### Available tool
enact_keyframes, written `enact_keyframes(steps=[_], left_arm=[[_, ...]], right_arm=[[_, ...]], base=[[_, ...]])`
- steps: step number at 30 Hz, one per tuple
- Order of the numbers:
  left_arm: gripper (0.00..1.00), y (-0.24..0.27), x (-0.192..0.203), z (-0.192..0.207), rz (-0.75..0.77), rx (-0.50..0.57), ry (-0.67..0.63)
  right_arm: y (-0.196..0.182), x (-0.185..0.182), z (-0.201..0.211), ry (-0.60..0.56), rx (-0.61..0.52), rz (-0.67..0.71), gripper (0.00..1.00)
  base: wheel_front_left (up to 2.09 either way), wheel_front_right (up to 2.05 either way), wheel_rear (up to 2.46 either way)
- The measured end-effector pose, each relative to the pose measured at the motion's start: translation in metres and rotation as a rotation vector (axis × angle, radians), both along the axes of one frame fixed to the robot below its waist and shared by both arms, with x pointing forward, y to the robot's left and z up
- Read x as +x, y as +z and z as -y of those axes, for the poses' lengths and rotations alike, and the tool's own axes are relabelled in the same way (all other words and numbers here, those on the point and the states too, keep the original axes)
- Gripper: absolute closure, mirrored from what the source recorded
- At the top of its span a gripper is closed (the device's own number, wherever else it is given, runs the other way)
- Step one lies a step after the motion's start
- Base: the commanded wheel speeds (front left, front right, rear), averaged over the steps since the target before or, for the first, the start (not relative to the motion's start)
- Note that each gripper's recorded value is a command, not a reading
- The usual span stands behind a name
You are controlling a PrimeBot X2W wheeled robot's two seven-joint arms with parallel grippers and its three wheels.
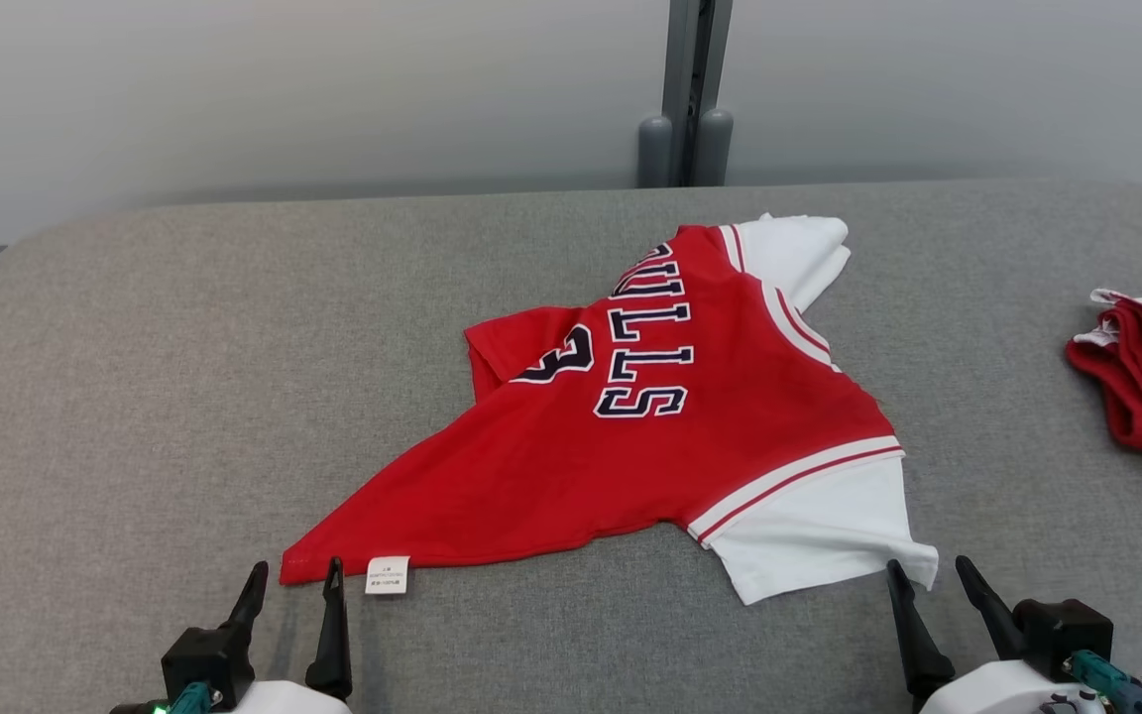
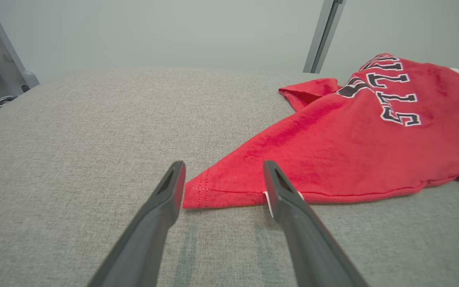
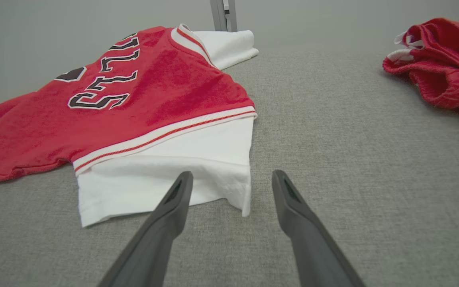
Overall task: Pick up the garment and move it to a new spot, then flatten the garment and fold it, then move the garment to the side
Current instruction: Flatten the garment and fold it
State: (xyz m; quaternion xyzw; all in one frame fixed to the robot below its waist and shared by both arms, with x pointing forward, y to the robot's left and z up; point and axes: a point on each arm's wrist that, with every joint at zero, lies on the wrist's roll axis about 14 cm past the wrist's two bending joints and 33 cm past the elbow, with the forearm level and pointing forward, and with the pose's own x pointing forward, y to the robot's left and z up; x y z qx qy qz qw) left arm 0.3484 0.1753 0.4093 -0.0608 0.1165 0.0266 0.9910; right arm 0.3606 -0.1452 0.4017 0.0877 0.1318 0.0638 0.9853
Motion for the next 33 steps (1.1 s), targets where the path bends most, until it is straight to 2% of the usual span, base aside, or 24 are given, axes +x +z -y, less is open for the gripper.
enact_keyframes(steps=[6, 8, 10, 11, 12, 13, 14, 15, 33], left_arm=[[0.0, -0.008, 0.01, 0.0, -0.023, -0.002, -0.001], [0.0, -0.01, 0.012, 0.0, -0.027, -0.002, -0.001], [0.0, -0.012, 0.012, 0.0, -0.036, -0.003, -0.001], [0.0, -0.013, 0.013, 0.001, -0.037, -0.006, -0.003], [0.0, -0.013, 0.014, 0.001, -0.036, -0.006, -0.004], [0.0, -0.012, 0.016, 0.002, -0.033, -0.006, -0.006], [0.0, -0.012, 0.017, 0.003, -0.031, -0.007, -0.009], [0.0, -0.012, 0.018, 0.003, -0.031, -0.007, -0.011], [0.0, -0.042, 0.013, 0.011, -0.135, -0.065, -0.001]], right_arm=[[-0.018, 0.007, -0.003, 0.008, 0.001, -0.055, 0.0], [-0.021, 0.009, -0.003, 0.009, 0.001, -0.063, 0.07], [-0.023, 0.009, -0.003, 0.009, 0.003, -0.069, 0.27], [-0.023, 0.009, -0.004, 0.009, 0.004, -0.071, 0.45], [-0.023, 0.009, -0.003, 0.006, 0.005, -0.071, 0.55], [-0.022, 0.01, -0.003, 0.005, 0.006, -0.067, 0.55], [-0.021, 0.01, -0.002, 0.003, 0.007, -0.064, 0.65], [-0.02, 0.011, -0.001, 0.0, 0.007, -0.059, 1.0], [-0.017, -0.001, 0.036, -0.088, -0.022, -0.051, 1.0]], base=[[0.0, 0.0, 0.0], [0.0, 0.0, 0.0], [0.0, 0.0, 0.0], [0.0, 0.0, 0.0], [0.0, 0.0, 0.0], [0.0, 0.0, 0.0], [0.0, 0.0, 0.0], [0.0, 0.0, 0.0], [0.0, 0.0, 0.0]])
